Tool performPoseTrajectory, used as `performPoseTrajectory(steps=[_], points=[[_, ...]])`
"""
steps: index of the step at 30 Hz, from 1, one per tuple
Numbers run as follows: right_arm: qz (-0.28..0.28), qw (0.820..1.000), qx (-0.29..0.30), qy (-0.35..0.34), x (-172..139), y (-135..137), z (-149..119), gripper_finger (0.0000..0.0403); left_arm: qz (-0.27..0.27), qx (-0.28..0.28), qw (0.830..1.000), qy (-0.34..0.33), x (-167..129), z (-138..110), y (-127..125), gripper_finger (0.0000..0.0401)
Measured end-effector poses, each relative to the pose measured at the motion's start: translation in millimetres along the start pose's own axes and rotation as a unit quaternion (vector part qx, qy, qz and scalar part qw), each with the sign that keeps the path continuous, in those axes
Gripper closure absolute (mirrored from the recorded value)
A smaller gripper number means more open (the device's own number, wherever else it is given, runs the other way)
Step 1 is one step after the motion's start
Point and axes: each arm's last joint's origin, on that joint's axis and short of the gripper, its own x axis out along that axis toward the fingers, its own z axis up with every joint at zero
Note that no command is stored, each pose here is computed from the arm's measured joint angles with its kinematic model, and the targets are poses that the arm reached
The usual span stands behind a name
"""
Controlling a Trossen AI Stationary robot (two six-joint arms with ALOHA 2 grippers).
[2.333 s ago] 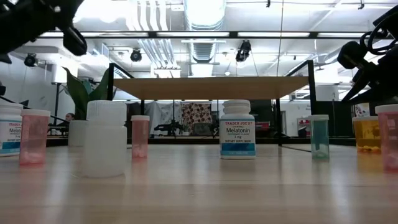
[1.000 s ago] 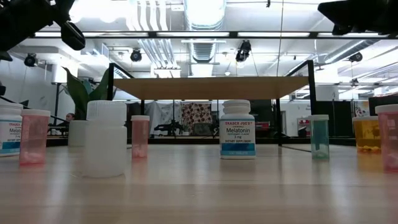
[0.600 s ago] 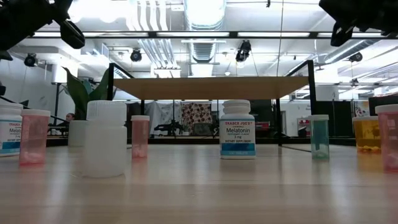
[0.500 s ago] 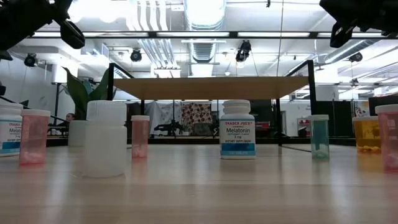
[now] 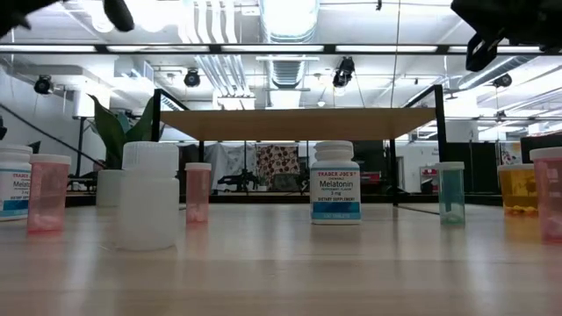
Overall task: Pick and place medicine bottles onto shelf by color
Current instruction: Put the right white medicine bottle on the shelf
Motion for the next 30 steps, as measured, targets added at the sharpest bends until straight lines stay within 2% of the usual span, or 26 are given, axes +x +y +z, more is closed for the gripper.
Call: performPoseTrajectory(steps=[5, 8, 15, 21, 25, 28, 30], points=[[0.009, 0.999, -0.034, 0.028, 0.0, -0.2, -5.3, 0.0394, 0.028, -0.002, 0.997, 0.070, 40.6, 12.0, -9.0, 0.0401], [0.010, 0.998, -0.054, 0.032, 0.2, -0.8, -8.3, 0.0394, 0.023, -0.008, 0.995, 0.093, 61.9, 22.0, -20.6, 0.0401], [0.022, 0.995, -0.093, 0.024, 0.1, -0.3, -9.2, 0.0394, 0.011, -0.019, 0.988, 0.155, 112.7, 25.2, -51.7, 0.0401], [0.055, 0.993, -0.103, 0.002, -0.4, 2.4, -4.7, 0.0394, 0.048, -0.012, 0.974, 0.221, 145.9, -5.7, -76.4, 0.0401], [0.055, 0.993, -0.105, 0.001, -0.5, 2.4, -4.7, 0.0394, 0.047, -0.011, 0.970, 0.237, 162.8, -23.1, -95.2, 0.0401], [0.055, 0.993, -0.106, 0.001, -0.5, 2.4, -4.7, 0.0394, 0.043, -0.004, 0.961, 0.272, 172.4, -49.6, -103.2, 0.0401], [0.055, 0.992, -0.111, 0.000, -0.7, 2.5, -4.1, 0.0394, 0.031, 0.037, 0.954, 0.296, 179.0, -68.8, -107.3, 0.0401]])
